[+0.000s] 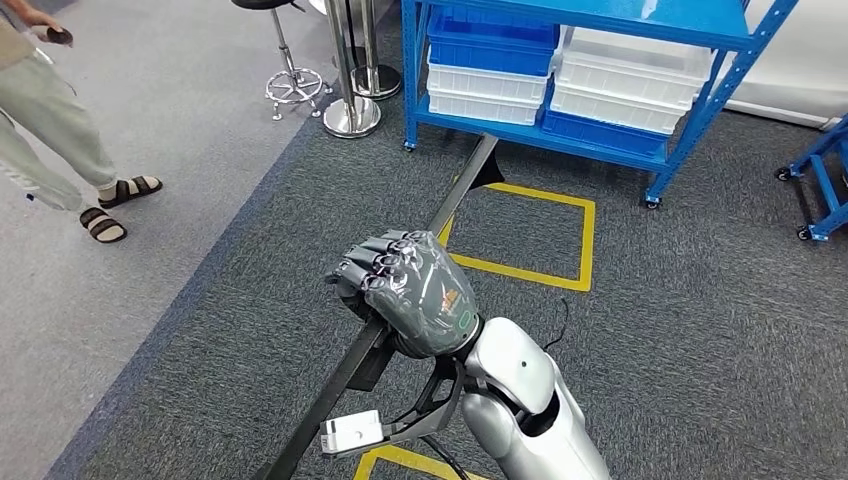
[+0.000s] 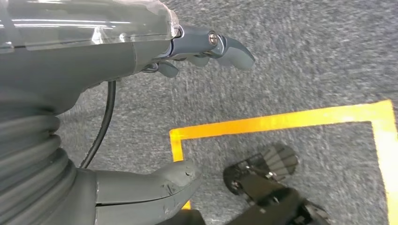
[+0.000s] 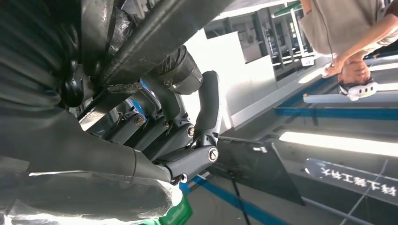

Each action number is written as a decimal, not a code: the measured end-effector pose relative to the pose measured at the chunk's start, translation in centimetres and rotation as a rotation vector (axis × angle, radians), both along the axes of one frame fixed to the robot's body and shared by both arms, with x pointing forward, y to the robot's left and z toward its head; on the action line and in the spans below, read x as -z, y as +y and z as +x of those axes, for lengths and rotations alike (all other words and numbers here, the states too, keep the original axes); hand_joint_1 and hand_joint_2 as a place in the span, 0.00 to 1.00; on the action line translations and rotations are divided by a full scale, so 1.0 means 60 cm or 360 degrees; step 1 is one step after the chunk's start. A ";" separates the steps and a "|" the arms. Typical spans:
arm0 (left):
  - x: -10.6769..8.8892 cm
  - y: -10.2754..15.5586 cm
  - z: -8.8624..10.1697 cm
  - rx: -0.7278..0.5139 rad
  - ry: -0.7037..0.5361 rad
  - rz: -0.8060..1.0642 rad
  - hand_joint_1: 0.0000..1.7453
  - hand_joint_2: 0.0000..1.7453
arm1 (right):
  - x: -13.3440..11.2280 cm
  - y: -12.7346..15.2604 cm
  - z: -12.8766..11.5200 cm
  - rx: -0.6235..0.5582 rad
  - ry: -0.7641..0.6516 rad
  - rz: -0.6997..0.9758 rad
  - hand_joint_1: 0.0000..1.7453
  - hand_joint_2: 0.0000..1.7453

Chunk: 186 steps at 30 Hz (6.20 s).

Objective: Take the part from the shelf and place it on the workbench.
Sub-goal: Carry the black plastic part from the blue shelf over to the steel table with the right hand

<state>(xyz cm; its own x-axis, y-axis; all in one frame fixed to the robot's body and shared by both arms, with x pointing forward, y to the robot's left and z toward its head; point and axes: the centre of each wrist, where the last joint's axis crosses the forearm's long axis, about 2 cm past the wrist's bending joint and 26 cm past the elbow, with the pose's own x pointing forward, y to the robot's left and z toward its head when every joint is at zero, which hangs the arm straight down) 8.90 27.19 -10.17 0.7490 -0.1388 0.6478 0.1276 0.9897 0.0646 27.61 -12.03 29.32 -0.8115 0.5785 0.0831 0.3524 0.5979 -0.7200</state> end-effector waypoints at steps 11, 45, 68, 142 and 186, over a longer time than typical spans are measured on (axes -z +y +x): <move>-0.003 -0.005 0.014 0.0119 0.0011 0.0013 0.00 1.00 | 0.012 -0.038 -0.012 0.0146 -0.0015 -0.0020 1.00 1.00; -0.007 -0.012 0.029 0.0237 0.0028 0.0023 0.00 1.00 | 0.032 -0.090 -0.042 0.0321 -0.0052 0.0058 1.00 1.00; -0.007 -0.028 0.023 0.0295 0.0037 -0.0002 0.00 1.00 | 0.041 -0.113 -0.056 0.0427 -0.0038 0.0019 1.00 1.00; -0.002 -0.036 -0.005 0.0086 0.0015 -0.0086 0.00 1.00 | 0.050 -0.264 -0.091 0.1006 -0.0077 -0.0095 1.00 1.00; 0.004 -0.014 -0.027 -0.0018 -0.0005 -0.0047 0.00 1.00 | -0.027 -0.562 -0.036 0.1922 -0.0079 -0.0499 1.00 1.00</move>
<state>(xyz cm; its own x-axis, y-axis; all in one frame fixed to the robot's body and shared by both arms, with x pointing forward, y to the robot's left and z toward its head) 7.29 26.35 -10.38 0.7485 -0.1110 0.6538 0.1160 0.9926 0.0357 25.47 -45.73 30.96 0.2531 0.9447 -0.2083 0.5873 -0.3212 -0.7429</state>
